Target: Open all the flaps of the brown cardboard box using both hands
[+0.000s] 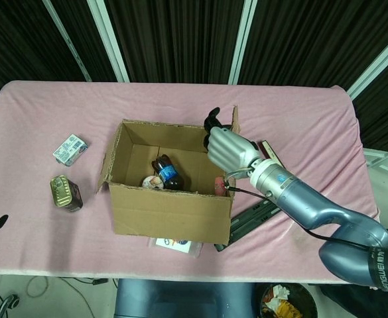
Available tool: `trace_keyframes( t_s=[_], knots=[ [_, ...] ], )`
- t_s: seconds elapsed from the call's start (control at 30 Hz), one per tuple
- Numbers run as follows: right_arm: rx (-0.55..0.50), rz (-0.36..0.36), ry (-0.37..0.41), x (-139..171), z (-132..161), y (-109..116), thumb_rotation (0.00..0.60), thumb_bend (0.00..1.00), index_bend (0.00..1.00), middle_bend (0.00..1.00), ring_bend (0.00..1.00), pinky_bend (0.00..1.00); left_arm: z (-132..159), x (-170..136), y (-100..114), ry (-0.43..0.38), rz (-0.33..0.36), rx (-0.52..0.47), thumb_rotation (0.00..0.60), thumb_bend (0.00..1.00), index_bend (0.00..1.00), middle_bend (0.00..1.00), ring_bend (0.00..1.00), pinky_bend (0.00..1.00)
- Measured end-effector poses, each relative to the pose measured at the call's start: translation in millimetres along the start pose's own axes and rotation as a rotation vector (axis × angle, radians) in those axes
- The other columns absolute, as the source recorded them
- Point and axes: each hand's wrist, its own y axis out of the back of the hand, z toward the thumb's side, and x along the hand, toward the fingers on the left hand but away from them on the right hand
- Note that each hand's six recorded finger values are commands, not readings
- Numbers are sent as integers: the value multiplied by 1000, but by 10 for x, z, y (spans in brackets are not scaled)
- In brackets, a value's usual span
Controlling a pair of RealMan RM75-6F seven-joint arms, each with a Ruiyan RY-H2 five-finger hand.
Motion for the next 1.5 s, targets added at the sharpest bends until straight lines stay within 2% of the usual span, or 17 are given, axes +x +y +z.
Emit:
trace_keyframes(
  t_s=[0.67,0.9,1.07,1.2,1.27,1.37,1.5],
  knots=[
    [0,182,-34,747,-81,-601,600,217,222,396,190,242,7,-5,-1,-5,6,20,600,180,0,0,0,0],
    [-69,253,-91,1059,-24,-893,600,217,205,374,172,238,11,-19,-1,-11,9,44,600,180,0,0,0,0],
    [-162,312,-182,1368,76,-1183,600,218,173,357,167,236,16,-35,12,-17,19,64,600,180,0,0,0,0],
    [-260,336,-275,1594,183,-1377,600,216,68,276,119,236,22,-48,23,-25,26,94,600,180,0,0,0,0],
    [-339,337,-335,1700,266,-1464,600,217,8,177,66,233,23,-62,27,-31,27,118,600,175,0,0,0,0],
    [-504,330,-433,1851,467,-1595,593,217,0,65,12,229,26,-93,32,-37,22,168,600,150,0,0,0,0],
    [-759,327,-557,2053,888,-1762,538,213,0,0,0,227,54,-157,46,-45,17,232,600,128,0,0,0,0]
  ],
)
